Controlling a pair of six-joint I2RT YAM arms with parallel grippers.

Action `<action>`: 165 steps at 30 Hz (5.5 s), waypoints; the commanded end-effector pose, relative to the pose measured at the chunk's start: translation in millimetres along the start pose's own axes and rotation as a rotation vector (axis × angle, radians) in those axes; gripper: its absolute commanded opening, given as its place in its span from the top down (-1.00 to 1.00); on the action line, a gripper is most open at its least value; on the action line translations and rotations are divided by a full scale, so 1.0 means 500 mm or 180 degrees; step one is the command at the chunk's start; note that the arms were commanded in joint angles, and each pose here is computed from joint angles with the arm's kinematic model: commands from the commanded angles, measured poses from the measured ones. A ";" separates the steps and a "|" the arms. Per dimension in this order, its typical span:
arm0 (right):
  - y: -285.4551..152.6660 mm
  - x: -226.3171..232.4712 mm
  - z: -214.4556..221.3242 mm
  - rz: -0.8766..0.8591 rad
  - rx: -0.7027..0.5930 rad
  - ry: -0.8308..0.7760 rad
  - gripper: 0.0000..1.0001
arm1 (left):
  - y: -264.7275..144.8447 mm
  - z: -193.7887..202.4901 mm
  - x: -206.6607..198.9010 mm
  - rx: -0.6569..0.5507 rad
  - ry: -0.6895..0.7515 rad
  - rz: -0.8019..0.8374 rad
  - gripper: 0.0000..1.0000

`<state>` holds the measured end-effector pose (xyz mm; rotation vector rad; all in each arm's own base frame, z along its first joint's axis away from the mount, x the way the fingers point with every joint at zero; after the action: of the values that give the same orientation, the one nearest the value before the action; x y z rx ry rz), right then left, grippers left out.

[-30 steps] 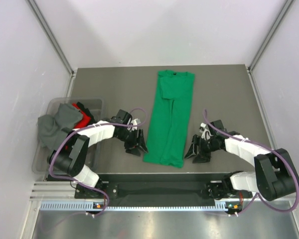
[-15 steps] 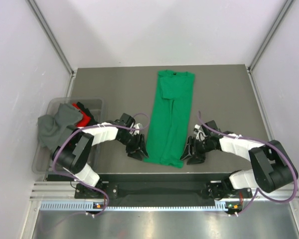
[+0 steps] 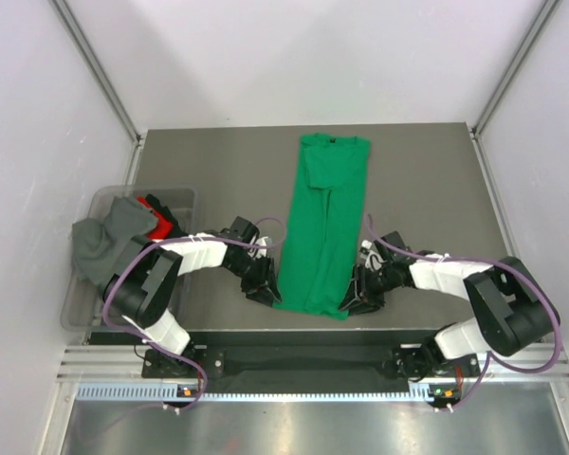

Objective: Fold and stack the t-shirts
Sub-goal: Fold the tshirt

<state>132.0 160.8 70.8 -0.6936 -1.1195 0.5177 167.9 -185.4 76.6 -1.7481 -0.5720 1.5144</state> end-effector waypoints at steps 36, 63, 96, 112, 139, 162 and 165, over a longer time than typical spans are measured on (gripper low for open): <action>-0.199 0.119 -0.112 -0.1008 -0.1440 -0.1088 1.00 | -0.165 -0.269 -0.154 -0.1177 0.1453 -0.0211 1.00; -0.222 0.231 -0.439 -0.0760 -0.1913 -0.1741 1.00 | -0.110 -0.532 -0.093 -0.1623 0.1476 -0.0612 1.00; -0.294 0.242 -0.455 -0.0535 -0.2400 -0.1844 -0.32 | -0.187 -0.610 -0.105 -0.2103 0.1612 -0.1414 0.17; -0.169 0.103 -0.294 -0.0821 -0.1348 -0.0892 -0.17 | -0.071 -0.344 -0.032 -0.0901 0.0883 -0.0235 -0.33; -0.077 0.056 -0.314 -0.0756 -0.1030 -0.0427 -0.03 | 0.004 -0.370 0.018 -0.0670 0.0595 -0.0150 -0.03; -0.155 0.095 -0.277 -0.0944 -0.1461 -0.0812 1.00 | -0.099 -0.366 -0.063 -0.1153 0.1001 0.0044 1.00; -0.175 0.092 -0.244 -0.0954 -0.1579 -0.0835 1.00 | -0.123 -0.350 -0.080 -0.1265 0.1067 0.0062 1.00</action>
<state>275.7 108.7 121.0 -0.8513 -1.5500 0.0871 334.6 -219.1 109.6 -2.0741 -0.6847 1.2743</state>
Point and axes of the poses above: each gripper's point midway between its finger pads, its own y axis out along the fingers, its own x axis along the line the jaws close on, z = x × y, the point moved 7 cm from there along -y, back along the fingers, and after that the axes turned 14 degrees about y, right-handed, at the moved point
